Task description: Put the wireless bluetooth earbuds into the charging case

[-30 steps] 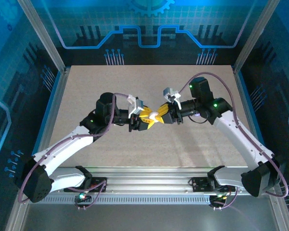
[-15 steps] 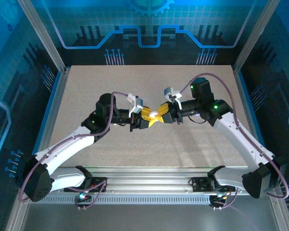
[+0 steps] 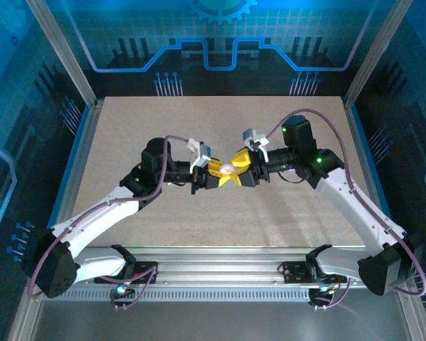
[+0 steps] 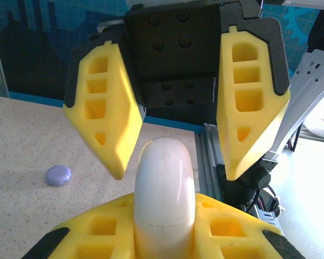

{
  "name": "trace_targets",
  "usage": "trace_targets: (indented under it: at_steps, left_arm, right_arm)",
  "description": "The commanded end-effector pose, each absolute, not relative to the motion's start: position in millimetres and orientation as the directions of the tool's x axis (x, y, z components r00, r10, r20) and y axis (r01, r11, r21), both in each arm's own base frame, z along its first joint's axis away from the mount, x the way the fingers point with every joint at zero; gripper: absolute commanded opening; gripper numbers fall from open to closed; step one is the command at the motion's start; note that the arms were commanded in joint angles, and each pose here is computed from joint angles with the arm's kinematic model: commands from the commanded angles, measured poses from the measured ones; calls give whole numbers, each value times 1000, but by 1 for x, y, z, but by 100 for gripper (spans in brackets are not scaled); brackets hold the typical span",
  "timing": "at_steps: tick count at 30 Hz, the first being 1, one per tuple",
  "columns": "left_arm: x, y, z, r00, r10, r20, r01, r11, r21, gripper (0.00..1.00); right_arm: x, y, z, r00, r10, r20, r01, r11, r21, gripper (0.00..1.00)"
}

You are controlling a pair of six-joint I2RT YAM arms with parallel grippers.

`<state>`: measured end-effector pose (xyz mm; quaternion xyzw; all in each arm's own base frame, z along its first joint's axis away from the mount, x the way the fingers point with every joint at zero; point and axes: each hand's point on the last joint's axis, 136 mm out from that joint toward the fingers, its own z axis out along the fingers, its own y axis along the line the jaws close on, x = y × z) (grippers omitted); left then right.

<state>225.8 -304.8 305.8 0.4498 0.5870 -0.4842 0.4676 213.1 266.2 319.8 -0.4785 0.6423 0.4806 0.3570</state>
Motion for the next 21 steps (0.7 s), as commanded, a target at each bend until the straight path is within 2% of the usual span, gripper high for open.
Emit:
trace_targets:
  at_steps: [1,8,15,21]
  left_arm:
    - [227,-305,305,-138,80,-987,983,132,-127,20]
    - [225,-305,305,-133,84,-988,984,127,-121,19]
    - [222,-303,303,-130,102,-986,986,120,-117,19]
    - [220,-302,305,-119,100,-988,987,119,-107,19]
  right_arm:
    - [213,269,320,-284,-268,-921,-959,76,273,54]
    - [222,273,321,-281,-263,-923,-960,90,266,54]
    - [239,268,319,-288,-240,-927,-951,181,249,45]
    - [252,260,319,-304,-224,-926,-934,262,243,45]
